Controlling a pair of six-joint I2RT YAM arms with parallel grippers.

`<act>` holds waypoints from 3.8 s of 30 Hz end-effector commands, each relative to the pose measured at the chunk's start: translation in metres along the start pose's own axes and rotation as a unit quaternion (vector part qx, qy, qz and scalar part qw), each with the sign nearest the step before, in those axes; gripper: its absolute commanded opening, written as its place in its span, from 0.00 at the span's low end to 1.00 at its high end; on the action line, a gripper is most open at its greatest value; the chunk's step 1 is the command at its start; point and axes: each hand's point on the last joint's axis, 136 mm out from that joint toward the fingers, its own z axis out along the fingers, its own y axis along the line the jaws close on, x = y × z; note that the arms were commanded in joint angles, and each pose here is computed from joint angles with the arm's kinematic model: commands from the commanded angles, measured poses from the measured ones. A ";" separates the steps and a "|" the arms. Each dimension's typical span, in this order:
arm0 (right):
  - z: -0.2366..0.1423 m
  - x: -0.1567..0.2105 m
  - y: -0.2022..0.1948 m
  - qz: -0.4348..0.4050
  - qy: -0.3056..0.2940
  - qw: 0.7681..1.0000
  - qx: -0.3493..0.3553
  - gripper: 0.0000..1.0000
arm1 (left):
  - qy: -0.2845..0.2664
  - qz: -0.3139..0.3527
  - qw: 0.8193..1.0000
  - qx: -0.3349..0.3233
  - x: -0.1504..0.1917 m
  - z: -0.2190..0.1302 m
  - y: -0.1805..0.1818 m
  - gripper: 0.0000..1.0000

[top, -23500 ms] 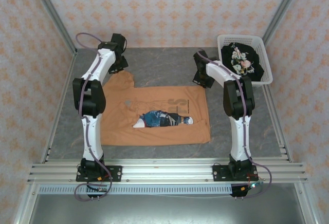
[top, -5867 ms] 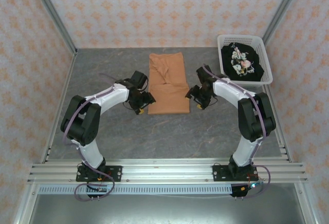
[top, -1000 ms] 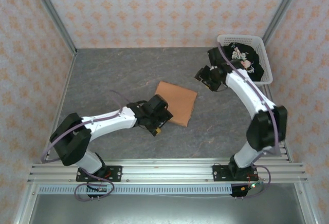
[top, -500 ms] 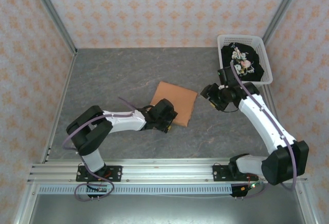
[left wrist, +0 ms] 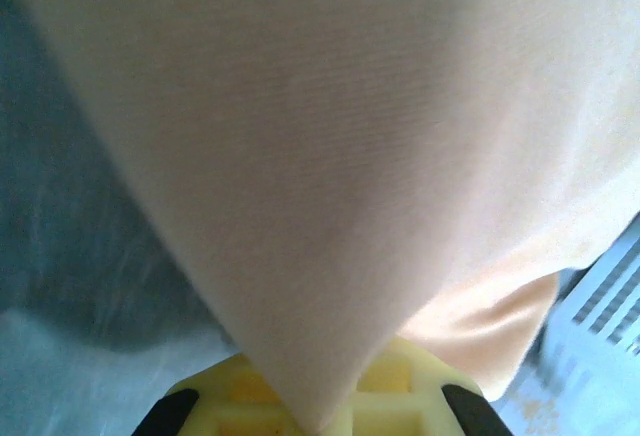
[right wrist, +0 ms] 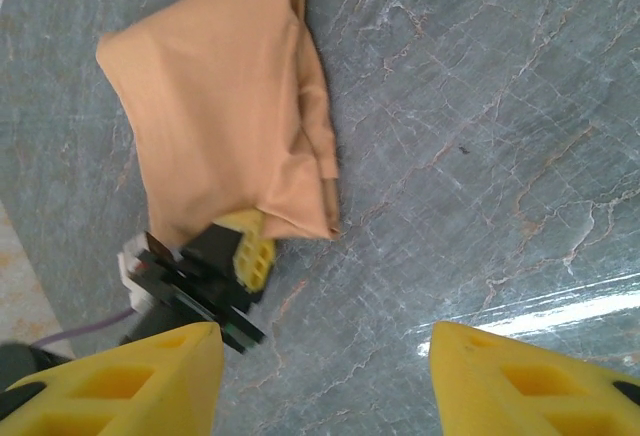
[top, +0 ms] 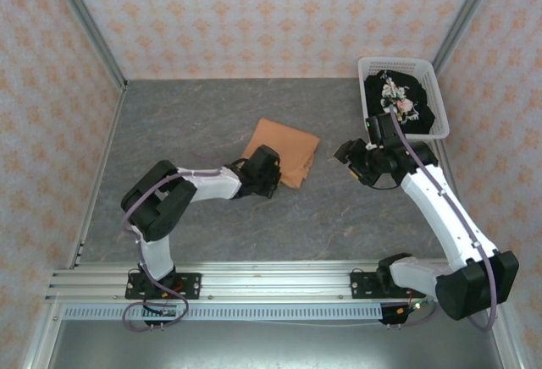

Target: Fold and stack the t-shirts

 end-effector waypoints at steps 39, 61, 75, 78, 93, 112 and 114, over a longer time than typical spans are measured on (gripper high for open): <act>0.031 -0.008 0.029 -0.005 0.019 1.000 -0.014 0.57 | -0.175 -0.067 0.982 -0.005 -0.383 -0.059 -0.043 0.41; -0.075 -0.071 0.009 -0.075 -0.300 0.950 -0.047 0.99 | -0.285 0.104 0.953 -0.008 -0.262 -0.275 -0.024 1.00; -0.053 -0.119 -0.062 -0.142 -0.468 0.863 0.132 0.99 | -0.503 0.404 0.746 -0.163 -0.229 -0.311 0.041 1.00; -0.025 -0.126 -0.077 -0.190 -0.506 0.828 0.150 0.99 | -0.493 0.458 0.723 -0.159 -0.234 -0.280 0.048 1.00; 0.065 -0.165 -0.110 -0.248 -0.444 0.845 0.164 0.99 | -0.455 0.436 0.770 -0.101 -0.302 -0.192 0.039 1.00; 0.087 -0.172 -0.129 -0.228 -0.444 0.854 0.148 0.99 | -0.435 0.505 0.741 -0.083 -0.283 -0.157 0.033 1.00; 0.087 -0.172 -0.129 -0.228 -0.443 0.854 0.149 0.99 | -0.434 0.506 0.740 -0.085 -0.283 -0.157 0.032 1.00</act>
